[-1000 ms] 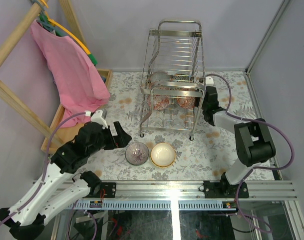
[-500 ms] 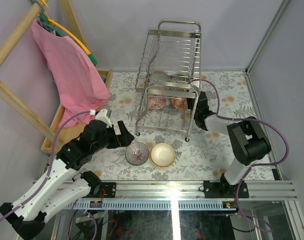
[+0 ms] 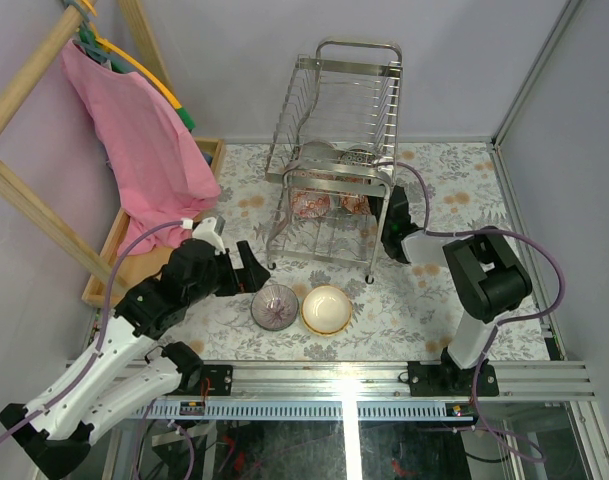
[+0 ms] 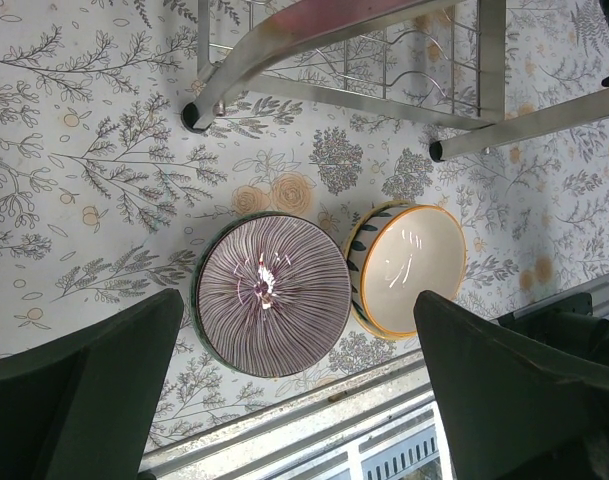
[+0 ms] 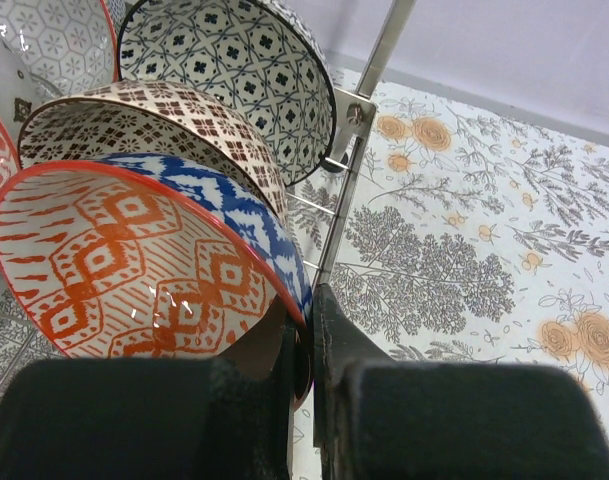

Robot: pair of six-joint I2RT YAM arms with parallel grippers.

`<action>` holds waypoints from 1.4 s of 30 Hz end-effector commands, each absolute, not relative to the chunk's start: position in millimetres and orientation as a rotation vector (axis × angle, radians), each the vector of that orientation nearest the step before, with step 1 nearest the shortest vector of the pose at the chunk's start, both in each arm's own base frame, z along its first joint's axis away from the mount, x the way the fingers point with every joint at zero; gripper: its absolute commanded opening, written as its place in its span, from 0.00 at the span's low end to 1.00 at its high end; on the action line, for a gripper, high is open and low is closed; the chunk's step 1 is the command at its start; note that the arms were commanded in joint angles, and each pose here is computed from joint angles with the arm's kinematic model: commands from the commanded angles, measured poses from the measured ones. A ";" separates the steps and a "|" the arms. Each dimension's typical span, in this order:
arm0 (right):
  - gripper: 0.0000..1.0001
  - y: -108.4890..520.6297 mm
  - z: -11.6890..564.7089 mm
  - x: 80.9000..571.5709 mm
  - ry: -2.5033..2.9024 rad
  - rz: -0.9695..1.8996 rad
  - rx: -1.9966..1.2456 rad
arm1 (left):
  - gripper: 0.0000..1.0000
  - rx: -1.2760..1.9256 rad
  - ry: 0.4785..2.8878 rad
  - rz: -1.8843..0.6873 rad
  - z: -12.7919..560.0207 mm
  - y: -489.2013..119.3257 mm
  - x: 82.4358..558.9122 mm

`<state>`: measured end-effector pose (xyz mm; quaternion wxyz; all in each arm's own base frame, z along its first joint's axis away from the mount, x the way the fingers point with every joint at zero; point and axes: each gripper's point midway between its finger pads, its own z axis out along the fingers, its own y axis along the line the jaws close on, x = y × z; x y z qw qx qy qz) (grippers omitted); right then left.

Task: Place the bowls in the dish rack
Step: Place the bowl in the dish rack.

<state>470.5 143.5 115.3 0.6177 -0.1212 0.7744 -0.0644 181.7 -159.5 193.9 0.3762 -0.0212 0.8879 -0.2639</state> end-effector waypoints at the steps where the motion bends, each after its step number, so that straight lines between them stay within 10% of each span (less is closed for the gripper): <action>1: 0.00 152.4 132.0 482.3 1.700 -0.188 -0.268 | 1.00 -0.007 2.240 -0.708 198.3 -168.9 186.8; 19: 0.01 178.8 89.0 455.7 1.760 -0.139 -0.413 | 1.00 0.000 2.242 -0.718 197.8 -176.4 193.7; 33: 0.20 186.9 84.8 446.7 1.773 -0.129 -0.471 | 1.00 -0.006 2.237 -0.727 200.7 -177.9 194.9; 42: 0.50 184.9 92.4 441.7 1.764 -0.123 -0.447 | 1.00 -0.001 2.234 -0.728 204.3 -179.6 196.4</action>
